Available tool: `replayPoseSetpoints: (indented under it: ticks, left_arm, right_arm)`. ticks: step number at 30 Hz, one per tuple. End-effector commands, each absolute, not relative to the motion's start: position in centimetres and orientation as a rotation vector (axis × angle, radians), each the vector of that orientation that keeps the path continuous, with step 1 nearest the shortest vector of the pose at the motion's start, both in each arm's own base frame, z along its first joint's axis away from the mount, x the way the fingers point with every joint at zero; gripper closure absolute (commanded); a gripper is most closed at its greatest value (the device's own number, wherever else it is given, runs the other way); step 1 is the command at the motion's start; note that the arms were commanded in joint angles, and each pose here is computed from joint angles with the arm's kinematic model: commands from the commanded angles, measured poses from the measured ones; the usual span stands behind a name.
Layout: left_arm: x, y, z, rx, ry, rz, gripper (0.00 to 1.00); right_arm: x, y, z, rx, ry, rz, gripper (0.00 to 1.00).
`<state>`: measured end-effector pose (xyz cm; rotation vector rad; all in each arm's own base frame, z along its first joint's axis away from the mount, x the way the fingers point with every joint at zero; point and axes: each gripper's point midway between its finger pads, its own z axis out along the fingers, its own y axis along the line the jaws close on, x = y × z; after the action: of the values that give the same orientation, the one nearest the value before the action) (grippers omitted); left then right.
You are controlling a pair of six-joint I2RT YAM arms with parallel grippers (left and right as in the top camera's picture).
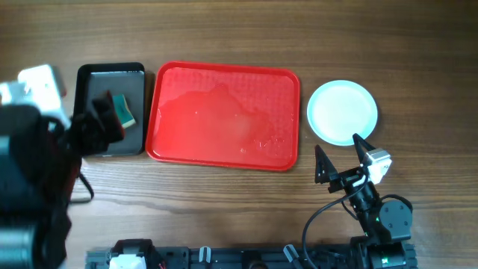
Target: Clean dirty plates on tray and stack at the side
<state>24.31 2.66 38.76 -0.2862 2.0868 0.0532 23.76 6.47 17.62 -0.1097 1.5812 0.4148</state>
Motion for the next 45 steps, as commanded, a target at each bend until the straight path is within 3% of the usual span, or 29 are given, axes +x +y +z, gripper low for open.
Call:
replayPoseSetpoints:
  ticks: [1,20,35,45]
  left_arm:
    - [23.7,2.3,37.1,-0.272,1.993,0.001,0.0]
    - [24.1,0.0,22.6,-0.124,1.494,-0.151,0.01]
    - [24.7,0.2,17.0,-0.142,1.588,-0.142,0.0]
    - [24.6,0.0,15.7,-0.14,1.639,-0.15,0.0]
  right_arm:
    - [23.8,6.3,17.7,-0.108,1.572,0.397,0.0]
    - [23.8,6.3,17.7,-0.108,1.572,0.398,0.0]
    - [23.8,6.3,17.7,-0.108,1.572,0.397,0.0]
    - [23.8,6.3,17.7,-0.108,1.572,0.398,0.0]
